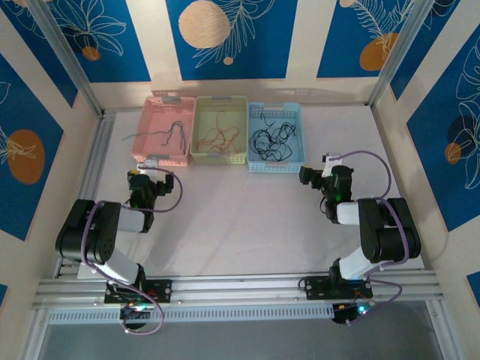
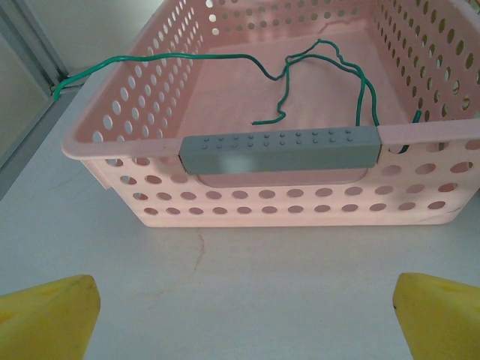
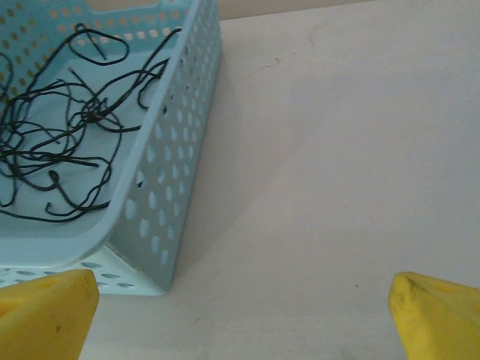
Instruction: Untangle the cables
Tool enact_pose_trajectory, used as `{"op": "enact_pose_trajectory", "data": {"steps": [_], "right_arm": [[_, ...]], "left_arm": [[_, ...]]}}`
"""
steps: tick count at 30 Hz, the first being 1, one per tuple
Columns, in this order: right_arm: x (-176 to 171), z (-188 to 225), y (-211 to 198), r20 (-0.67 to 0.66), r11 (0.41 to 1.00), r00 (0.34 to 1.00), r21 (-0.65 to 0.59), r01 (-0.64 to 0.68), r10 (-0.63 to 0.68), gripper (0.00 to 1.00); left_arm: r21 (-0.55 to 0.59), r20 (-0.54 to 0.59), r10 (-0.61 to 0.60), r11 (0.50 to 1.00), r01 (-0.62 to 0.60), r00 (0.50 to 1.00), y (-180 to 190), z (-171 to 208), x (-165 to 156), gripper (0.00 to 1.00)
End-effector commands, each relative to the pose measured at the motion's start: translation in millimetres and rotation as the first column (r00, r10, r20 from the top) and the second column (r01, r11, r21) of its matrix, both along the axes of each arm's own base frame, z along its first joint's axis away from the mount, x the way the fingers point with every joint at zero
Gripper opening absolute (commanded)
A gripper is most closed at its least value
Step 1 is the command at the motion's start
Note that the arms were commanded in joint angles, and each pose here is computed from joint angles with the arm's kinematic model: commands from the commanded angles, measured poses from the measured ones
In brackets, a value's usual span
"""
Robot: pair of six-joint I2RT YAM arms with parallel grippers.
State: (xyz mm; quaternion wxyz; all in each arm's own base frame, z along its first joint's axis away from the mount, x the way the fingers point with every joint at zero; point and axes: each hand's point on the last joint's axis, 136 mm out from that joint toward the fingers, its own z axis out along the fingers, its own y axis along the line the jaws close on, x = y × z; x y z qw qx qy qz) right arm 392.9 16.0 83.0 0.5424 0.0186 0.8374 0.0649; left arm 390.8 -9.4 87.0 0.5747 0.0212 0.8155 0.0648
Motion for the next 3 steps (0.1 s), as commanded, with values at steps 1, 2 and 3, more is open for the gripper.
{"op": "enact_pose_trajectory", "data": {"steps": [1,2,3], "right_arm": [[3.9,9.3,13.3,0.028,0.996,0.995,0.011,-0.092,0.091,0.99],[3.9,10.3,13.7,0.032,0.996,0.995,0.011,-0.093,0.093,0.99],[3.3,10.5,13.8,0.034,0.996,0.995,0.009,-0.093,0.093,0.99]], "left_arm": [[-0.025,0.019,-0.005,1.000,0.006,1.000,-1.0,6.3,3.6,1.00],[-0.025,0.020,-0.004,1.000,0.005,1.000,-0.6,6.6,3.7,1.00],[-0.025,0.021,-0.006,1.000,0.006,1.000,-1.0,6.8,3.8,1.00]]}}
